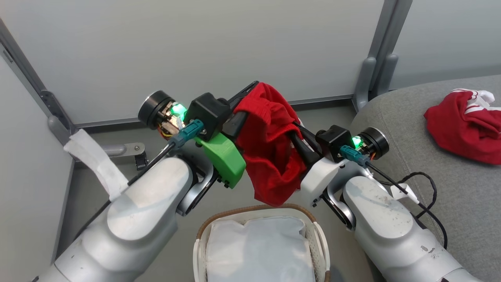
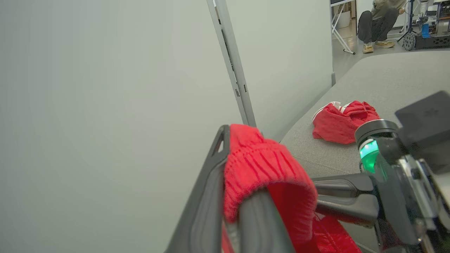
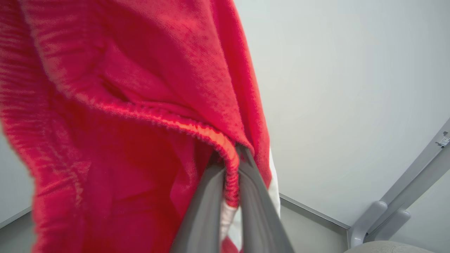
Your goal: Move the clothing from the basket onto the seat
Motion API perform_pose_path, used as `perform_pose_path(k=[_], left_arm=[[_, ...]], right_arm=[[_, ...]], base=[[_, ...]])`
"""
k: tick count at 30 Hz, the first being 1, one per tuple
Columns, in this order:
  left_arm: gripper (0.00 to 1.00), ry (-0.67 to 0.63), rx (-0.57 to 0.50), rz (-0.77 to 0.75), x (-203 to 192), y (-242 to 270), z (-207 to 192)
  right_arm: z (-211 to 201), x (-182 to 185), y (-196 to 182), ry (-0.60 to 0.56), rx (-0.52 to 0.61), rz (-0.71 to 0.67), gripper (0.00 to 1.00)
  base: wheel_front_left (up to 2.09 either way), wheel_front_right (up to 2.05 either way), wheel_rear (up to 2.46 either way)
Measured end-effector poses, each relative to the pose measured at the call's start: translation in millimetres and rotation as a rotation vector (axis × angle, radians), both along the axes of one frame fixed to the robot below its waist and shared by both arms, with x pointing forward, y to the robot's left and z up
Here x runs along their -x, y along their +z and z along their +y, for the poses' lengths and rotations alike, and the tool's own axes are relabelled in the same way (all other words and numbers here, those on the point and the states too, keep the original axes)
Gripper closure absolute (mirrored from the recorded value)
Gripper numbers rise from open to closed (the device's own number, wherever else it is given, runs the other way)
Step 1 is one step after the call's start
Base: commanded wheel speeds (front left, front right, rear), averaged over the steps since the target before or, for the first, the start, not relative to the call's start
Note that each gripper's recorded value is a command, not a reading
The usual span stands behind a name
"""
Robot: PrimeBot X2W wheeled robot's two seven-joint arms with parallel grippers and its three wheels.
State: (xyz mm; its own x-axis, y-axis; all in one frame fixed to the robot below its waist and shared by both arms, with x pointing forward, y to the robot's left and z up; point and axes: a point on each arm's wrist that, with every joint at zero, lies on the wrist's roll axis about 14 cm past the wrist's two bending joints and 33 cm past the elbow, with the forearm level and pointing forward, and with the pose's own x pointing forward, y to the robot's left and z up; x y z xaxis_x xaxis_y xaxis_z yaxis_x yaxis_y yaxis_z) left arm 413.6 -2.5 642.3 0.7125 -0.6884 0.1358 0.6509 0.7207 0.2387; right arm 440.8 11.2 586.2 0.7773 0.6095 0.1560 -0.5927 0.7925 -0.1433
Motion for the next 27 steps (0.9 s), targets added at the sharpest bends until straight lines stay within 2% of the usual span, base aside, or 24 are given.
perform_pose_path(k=[1, 6, 17, 27], left_arm=[[0.00, 0.013, 0.021, 0.012, -0.8, -4.3, 3.4], [0.00, 0.069, 0.106, 0.057, -1.9, -27.1, 18.9], [0.00, 0.182, 0.194, 0.239, 9.2, -101.4, 40.7], [0.00, 0.140, 0.238, 0.359, 30.7, -135.8, 20.9]], right_arm=[[-1.5, -0.2, -0.5, -0.005, -0.004, 0.002, 1.00], [-10.9, -3.2, -3.8, -0.036, -0.017, 0.011, 1.00], [-41.3, -19.7, -13.1, -0.139, -0.042, 0.037, 1.00], [-60.7, -28.3, -27.8, -0.202, -0.048, 0.070, 1.00]], base=[[0.00, 0.00, 0.00], [0.00, 0.00, 0.00], [0.00, 0.00, 0.00], [0.00, 0.00, 0.00]])
